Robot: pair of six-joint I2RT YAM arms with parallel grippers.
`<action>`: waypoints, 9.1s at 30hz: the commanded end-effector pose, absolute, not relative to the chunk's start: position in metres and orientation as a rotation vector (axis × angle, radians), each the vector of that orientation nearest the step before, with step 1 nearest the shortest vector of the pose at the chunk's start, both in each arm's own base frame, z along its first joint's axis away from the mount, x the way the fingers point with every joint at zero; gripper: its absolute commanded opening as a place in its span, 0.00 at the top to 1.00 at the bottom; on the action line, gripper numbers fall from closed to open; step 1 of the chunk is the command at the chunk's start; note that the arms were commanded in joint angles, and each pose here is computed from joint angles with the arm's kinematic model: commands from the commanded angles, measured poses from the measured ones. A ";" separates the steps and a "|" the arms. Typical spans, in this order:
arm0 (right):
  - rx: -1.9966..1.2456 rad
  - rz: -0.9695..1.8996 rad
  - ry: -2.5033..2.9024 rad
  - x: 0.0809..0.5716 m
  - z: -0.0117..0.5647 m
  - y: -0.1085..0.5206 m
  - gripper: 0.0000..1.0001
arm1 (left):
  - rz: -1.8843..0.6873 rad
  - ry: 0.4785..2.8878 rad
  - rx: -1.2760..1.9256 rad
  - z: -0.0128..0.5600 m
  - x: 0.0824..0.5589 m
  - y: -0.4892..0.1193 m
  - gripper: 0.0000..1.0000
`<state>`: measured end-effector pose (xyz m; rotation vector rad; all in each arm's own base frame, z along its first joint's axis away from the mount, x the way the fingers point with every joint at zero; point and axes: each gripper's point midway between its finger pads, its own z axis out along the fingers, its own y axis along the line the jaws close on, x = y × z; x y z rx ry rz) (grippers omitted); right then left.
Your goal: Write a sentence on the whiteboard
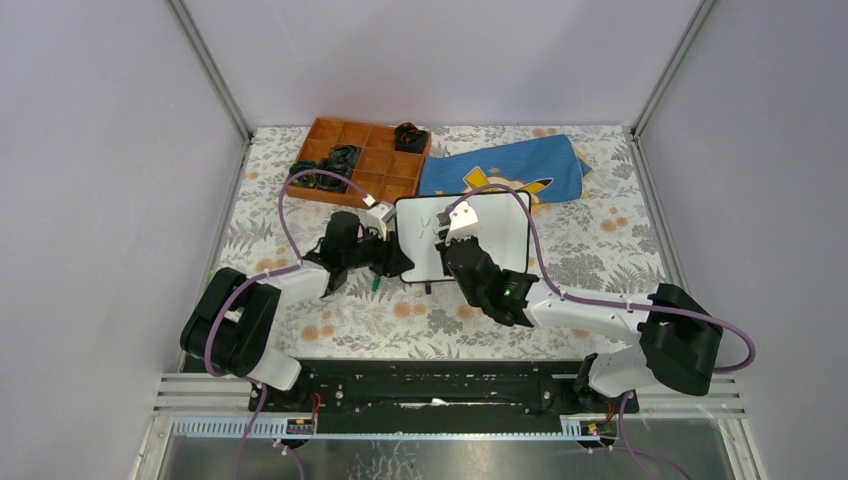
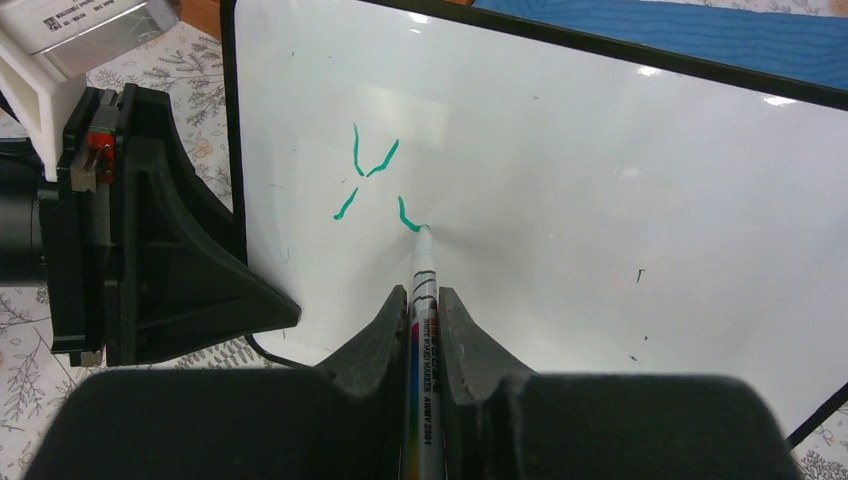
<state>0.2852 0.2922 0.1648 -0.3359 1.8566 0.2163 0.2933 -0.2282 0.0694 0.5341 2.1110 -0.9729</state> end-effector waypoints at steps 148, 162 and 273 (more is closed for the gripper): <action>-0.262 0.206 1.798 0.302 0.200 0.264 1.00 | -0.897 2.106 0.590 0.073 0.299 -0.231 0.52; -0.261 0.217 1.792 0.303 0.204 0.267 1.00 | -0.896 2.111 0.595 0.072 0.299 -0.233 0.52; -0.155 0.129 1.854 0.295 0.191 0.212 1.00 | -0.868 2.117 0.610 0.071 0.297 -0.234 0.53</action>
